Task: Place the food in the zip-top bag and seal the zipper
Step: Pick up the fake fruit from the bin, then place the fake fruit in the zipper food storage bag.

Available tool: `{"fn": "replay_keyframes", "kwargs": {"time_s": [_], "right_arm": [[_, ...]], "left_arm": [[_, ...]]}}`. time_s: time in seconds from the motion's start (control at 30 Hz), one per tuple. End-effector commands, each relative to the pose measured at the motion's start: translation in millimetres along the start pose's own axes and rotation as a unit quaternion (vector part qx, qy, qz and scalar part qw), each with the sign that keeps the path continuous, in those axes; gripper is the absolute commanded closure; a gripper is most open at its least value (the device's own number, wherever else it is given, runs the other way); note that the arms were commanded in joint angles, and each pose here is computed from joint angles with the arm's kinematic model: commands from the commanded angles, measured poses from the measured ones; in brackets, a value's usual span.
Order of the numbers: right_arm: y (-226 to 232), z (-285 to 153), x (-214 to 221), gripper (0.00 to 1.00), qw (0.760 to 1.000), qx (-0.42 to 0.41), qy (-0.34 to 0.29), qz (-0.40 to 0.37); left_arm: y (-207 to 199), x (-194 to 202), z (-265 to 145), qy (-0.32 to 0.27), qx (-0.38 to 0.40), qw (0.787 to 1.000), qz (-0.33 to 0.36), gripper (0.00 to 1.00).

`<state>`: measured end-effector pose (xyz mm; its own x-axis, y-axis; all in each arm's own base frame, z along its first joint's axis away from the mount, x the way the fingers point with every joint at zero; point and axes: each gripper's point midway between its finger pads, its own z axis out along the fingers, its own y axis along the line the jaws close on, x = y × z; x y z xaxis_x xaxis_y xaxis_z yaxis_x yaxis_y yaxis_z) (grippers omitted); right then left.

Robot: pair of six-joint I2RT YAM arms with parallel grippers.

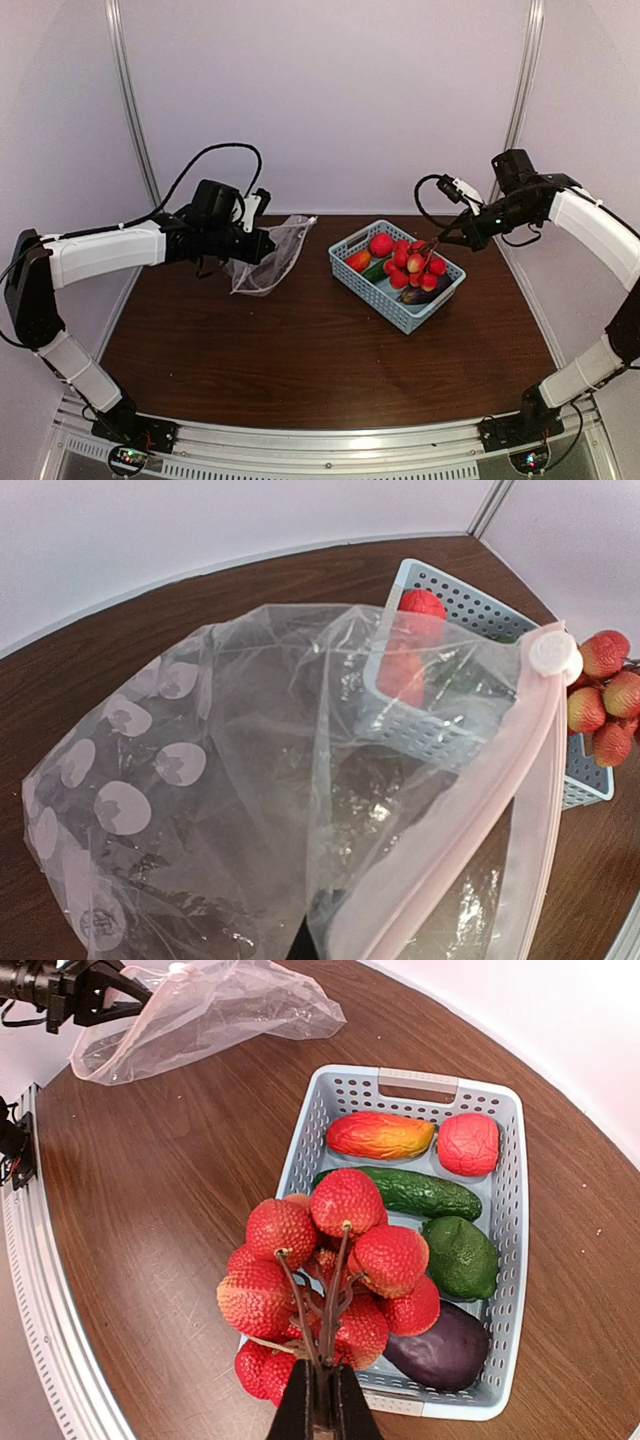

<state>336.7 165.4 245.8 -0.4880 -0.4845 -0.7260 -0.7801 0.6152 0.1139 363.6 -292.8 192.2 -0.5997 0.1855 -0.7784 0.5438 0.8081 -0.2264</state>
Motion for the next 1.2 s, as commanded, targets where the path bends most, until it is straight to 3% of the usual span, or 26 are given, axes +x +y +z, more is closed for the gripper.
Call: {"fn": "replay_keyframes", "kwargs": {"time_s": [0.0, 0.37, 0.77, 1.0, 1.17], "right_arm": [[29, -30, -16, 1.00, 0.998, -0.026, -0.046, -0.029], [85, -57, -84, 1.00, 0.973, -0.156, -0.163, -0.053], [165, -74, -145, 1.00, 0.910, -0.313, -0.260, -0.081], [163, -44, -151, 1.00, 0.900, -0.350, -0.256, -0.044], [145, -5, -138, 1.00, 0.920, -0.328, -0.214, -0.013]], "left_arm": [[-3, -13, 1, -0.028, 0.013, 0.999, 0.012, 1.00], [-23, -33, 7, -0.049, 0.061, 0.995, -0.056, 1.00], [-60, -43, 17, -0.067, 0.088, 0.991, -0.080, 1.00], [-96, -50, 3, -0.078, 0.133, 0.987, -0.041, 1.00], [-118, -49, -11, -0.085, 0.157, 0.984, -0.013, 1.00]]}}
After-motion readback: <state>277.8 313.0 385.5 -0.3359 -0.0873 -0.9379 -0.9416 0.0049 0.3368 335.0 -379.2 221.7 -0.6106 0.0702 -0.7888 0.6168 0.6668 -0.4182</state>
